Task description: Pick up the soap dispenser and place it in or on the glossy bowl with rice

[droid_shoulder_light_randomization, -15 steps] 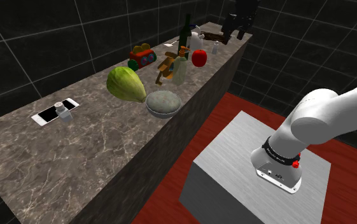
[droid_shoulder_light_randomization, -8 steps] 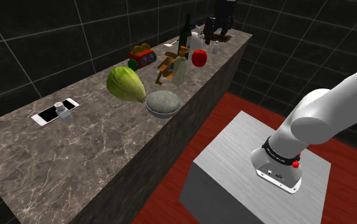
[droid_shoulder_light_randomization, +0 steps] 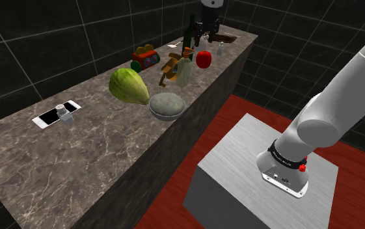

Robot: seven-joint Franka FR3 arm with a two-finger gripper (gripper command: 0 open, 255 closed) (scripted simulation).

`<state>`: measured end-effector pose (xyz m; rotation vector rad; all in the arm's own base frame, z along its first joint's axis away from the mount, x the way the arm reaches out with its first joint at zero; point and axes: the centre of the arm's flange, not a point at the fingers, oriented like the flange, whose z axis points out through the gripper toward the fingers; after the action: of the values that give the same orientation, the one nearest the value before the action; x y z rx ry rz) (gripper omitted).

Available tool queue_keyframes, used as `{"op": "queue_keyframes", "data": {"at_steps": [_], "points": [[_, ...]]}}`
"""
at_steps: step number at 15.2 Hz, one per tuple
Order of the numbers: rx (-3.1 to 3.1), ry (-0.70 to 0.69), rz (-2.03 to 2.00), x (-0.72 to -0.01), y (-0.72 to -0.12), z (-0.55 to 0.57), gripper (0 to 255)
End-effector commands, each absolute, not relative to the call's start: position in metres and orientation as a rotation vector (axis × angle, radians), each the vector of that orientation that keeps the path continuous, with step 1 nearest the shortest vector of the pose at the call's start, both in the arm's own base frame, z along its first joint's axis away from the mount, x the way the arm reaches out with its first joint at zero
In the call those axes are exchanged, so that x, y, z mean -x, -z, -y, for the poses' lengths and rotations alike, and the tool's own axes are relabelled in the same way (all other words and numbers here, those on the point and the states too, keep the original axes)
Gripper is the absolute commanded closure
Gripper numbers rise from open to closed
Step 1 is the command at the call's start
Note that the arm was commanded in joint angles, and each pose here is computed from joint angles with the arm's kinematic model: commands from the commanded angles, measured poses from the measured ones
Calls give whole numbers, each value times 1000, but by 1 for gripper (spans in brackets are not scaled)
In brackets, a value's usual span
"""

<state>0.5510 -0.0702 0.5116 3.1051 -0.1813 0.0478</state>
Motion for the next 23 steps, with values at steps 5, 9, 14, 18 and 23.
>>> {"op": "queue_keyframes", "data": {"at_steps": [5,9,14,18,23], "points": [[-3119,-14,149,-626,-477,85,0],[-3127,8,128,-673,-454,94,0],[-3127,8,128,-672,-428,94,0],[-3127,8,128,-672,-414,95,0],[-3127,8,128,-672,-414,95,0]]}}
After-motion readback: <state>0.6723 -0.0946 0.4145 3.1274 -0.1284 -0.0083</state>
